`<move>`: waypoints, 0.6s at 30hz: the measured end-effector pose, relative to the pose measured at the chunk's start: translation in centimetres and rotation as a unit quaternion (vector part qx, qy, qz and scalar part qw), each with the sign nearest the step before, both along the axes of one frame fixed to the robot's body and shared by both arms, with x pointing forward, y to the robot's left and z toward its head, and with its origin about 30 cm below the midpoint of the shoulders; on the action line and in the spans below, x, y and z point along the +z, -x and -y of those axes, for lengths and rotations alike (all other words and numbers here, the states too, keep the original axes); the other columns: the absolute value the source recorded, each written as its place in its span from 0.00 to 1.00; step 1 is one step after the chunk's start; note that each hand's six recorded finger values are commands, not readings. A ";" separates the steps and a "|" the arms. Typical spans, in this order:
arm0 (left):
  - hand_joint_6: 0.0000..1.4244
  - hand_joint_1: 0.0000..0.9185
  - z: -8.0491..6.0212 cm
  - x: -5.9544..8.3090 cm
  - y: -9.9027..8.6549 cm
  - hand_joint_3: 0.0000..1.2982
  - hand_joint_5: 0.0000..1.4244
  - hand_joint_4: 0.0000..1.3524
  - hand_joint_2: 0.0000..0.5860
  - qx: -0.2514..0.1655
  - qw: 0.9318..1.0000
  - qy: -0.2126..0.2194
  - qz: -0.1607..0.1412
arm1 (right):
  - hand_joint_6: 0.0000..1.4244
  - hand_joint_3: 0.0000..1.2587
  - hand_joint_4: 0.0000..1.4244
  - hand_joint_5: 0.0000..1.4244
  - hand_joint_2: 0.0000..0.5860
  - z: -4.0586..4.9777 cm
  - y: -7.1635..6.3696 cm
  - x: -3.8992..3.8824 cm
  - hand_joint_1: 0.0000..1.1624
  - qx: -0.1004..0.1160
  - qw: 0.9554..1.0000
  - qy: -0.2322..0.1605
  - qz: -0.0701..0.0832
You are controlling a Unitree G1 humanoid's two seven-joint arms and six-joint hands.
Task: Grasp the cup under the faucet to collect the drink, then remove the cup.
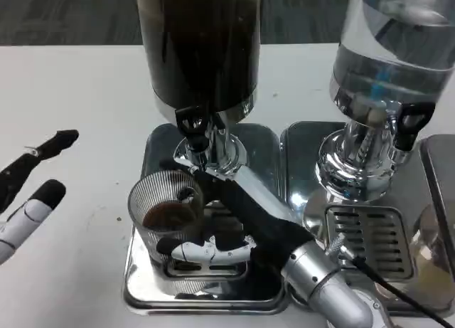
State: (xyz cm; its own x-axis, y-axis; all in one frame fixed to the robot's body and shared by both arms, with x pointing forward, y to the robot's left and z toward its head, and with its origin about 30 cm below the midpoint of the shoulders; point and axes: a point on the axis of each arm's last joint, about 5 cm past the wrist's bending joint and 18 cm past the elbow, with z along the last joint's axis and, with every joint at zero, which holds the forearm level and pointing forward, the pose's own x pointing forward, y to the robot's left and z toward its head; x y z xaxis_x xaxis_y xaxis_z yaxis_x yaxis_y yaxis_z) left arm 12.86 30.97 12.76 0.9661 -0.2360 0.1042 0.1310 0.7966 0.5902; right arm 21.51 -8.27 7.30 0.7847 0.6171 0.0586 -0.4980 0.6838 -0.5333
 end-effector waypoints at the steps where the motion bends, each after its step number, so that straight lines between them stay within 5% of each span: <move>1: 0.03 0.00 0.0 0.0 0.0 0.13 0.07 0.09 0.29 0.000 1.000 0.000 0.000 | 0.28 0.16 0.17 0.24 0.34 0.00 0.0 -0.01 0.62 0.000 1.000 0.000 0.001; 18: 0.03 0.00 0.0 -0.1 0.1 0.12 0.07 0.09 0.31 0.001 1.000 0.000 -0.003 | 0.34 0.19 0.22 0.30 0.36 -0.32 0.5 -0.12 0.61 -0.011 1.000 -0.007 0.007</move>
State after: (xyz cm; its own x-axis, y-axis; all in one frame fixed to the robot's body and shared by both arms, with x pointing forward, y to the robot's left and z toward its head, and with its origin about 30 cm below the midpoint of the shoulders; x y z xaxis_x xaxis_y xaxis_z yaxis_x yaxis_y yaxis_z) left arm 12.72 31.01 12.70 0.9674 -0.2333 0.0990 0.1318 0.7967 0.5898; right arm 21.01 -7.95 7.18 0.7967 0.5995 0.0771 -0.4762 0.7011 -0.5308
